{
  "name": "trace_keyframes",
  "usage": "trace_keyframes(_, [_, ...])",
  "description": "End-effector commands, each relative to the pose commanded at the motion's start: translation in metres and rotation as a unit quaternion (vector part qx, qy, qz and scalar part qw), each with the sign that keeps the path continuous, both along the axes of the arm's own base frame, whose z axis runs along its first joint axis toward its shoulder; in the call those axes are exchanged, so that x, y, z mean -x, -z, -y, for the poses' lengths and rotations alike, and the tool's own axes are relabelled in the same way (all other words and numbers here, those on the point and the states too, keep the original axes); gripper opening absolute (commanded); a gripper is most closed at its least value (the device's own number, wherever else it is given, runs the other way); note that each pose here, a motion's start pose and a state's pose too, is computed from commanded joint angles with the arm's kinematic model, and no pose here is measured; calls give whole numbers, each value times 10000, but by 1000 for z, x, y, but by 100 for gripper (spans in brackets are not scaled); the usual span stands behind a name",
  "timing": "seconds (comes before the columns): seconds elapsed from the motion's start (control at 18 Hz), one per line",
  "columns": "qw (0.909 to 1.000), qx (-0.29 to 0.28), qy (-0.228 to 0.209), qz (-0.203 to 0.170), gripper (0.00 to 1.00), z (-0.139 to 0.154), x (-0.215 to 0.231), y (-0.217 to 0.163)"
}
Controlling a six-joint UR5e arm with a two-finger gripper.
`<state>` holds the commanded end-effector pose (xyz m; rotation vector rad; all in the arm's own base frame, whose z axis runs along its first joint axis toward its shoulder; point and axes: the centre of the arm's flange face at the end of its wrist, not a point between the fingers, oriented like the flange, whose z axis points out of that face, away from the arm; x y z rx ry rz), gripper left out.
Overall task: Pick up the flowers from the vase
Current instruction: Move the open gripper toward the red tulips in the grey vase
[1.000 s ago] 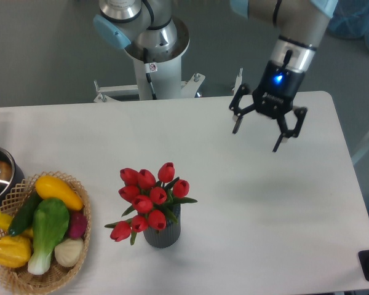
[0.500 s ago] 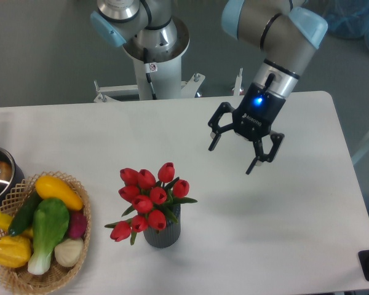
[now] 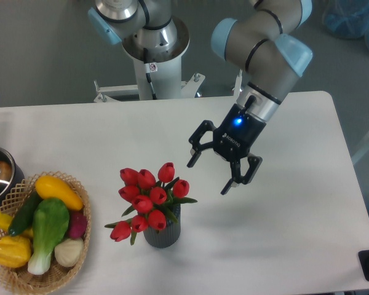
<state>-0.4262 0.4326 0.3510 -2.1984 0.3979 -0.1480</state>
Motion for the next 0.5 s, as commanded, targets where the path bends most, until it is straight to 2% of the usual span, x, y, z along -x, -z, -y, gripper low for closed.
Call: trace_keyframes(0.5, [9996, -30, 250, 134, 100, -26, -17, 20])
